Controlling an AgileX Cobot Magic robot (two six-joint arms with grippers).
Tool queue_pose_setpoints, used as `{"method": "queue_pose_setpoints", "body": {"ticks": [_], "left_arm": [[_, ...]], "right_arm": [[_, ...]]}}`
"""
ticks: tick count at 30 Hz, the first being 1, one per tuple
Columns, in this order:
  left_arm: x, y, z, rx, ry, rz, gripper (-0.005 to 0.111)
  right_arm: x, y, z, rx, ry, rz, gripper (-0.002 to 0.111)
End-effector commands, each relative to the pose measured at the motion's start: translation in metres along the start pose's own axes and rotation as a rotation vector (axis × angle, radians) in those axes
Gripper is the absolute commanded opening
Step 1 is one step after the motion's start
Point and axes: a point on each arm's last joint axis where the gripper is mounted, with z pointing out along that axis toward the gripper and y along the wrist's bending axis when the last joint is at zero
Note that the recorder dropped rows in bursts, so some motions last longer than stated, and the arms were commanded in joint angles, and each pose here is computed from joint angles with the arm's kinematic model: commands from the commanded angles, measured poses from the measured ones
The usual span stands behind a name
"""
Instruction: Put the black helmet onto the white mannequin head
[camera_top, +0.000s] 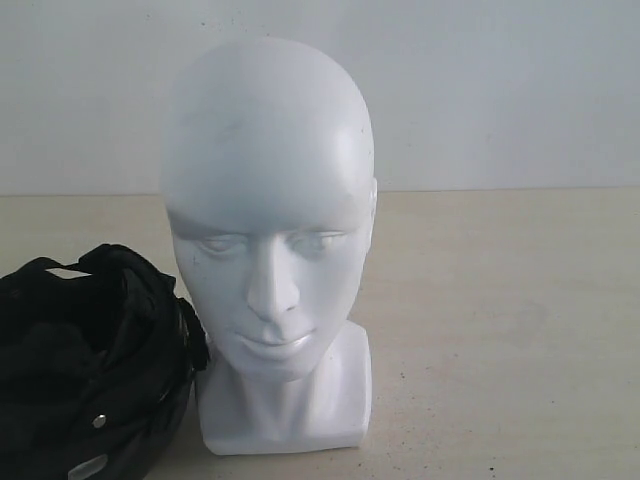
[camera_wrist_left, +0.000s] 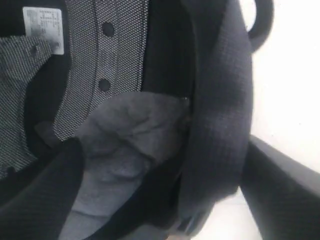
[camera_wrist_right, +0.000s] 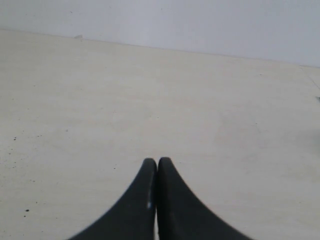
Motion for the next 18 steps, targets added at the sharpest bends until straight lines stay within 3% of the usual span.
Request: {"method": "queue_pose_setpoints", "body": {"ticks": [1, 9, 15, 17, 18], "left_arm": [[-0.002, -0.001, 0.01, 0.046, 0.008, -0.017, 0.071], [-0.011, -0.004, 0.015, 0.111, -0.066, -0.034, 0.038], [-0.015, -0.007, 0.014, 0.148, -0.111, -0.056, 0.037], [-0.016, -0.006, 0.014, 0.135, -0.123, -0.061, 0.041], [-0.016, -0.006, 0.014, 0.135, -0.123, -0.061, 0.048]], "right_arm": [[-0.001, 0.0, 0.0, 0.006, -0.016, -0.003, 0.0], [-0.001, 0.0, 0.0, 0.006, -0.016, -0.003, 0.0], [-0.001, 0.0, 0.0, 0.006, -0.016, -0.003, 0.0], [-0.001, 0.0, 0.0, 0.006, -0.016, -0.003, 0.0], [-0.001, 0.0, 0.0, 0.006, -0.016, -0.003, 0.0]]}}
